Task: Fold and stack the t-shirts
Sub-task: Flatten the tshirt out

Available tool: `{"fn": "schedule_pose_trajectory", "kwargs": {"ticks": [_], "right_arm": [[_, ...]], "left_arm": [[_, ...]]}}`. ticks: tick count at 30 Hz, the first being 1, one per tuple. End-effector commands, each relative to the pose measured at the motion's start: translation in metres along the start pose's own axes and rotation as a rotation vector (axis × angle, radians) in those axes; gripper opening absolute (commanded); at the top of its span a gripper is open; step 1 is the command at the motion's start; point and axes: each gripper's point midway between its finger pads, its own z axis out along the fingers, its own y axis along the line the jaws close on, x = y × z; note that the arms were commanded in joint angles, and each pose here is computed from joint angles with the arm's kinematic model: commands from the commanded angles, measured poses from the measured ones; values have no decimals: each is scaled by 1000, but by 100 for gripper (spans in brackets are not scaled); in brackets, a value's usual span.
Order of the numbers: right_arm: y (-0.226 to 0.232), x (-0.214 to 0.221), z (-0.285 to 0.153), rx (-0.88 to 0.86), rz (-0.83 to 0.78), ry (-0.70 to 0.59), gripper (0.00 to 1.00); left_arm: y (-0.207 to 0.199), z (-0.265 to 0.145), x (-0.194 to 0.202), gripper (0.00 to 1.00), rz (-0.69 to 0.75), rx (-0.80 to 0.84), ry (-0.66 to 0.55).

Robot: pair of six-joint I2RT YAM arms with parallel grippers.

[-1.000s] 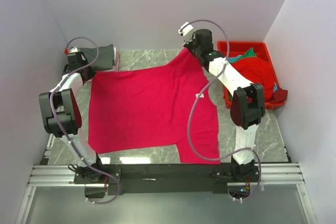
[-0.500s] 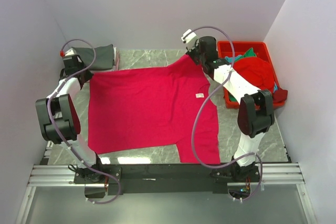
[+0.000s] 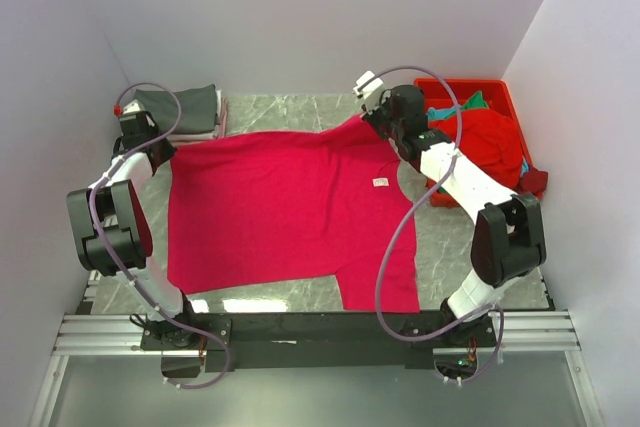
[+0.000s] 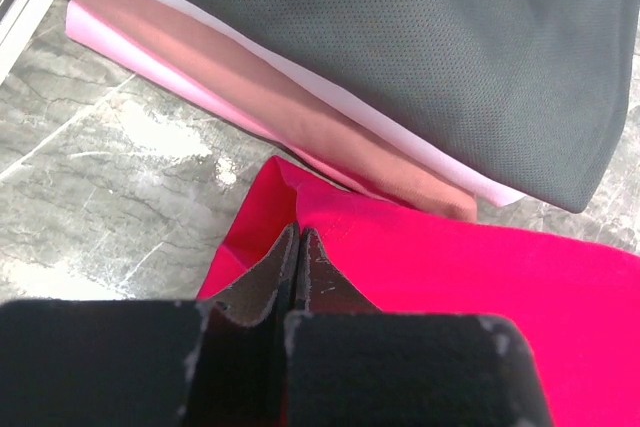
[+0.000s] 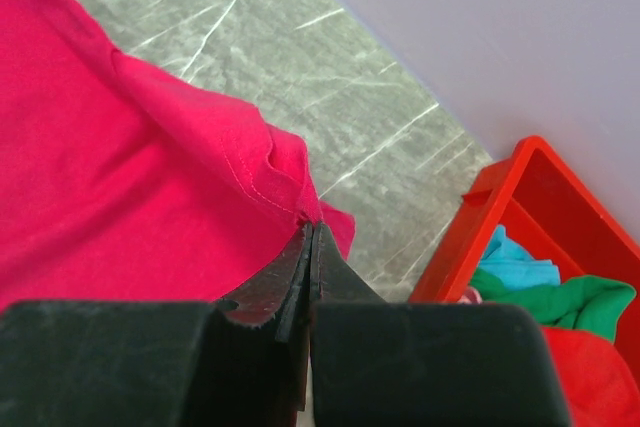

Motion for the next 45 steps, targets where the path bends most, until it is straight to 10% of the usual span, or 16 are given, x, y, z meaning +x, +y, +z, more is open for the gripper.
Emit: {"fn": "schedule_pose_trajectory", "kwargs": {"ticks": [1, 45], "right_arm": [[-9, -21, -21, 29, 13, -84, 0], [-1, 12, -75, 77, 26, -89, 0]], "left_arm": [[-5, -4, -26, 0, 26, 16, -70], [5, 0, -46, 0, 158, -12, -186]]}}
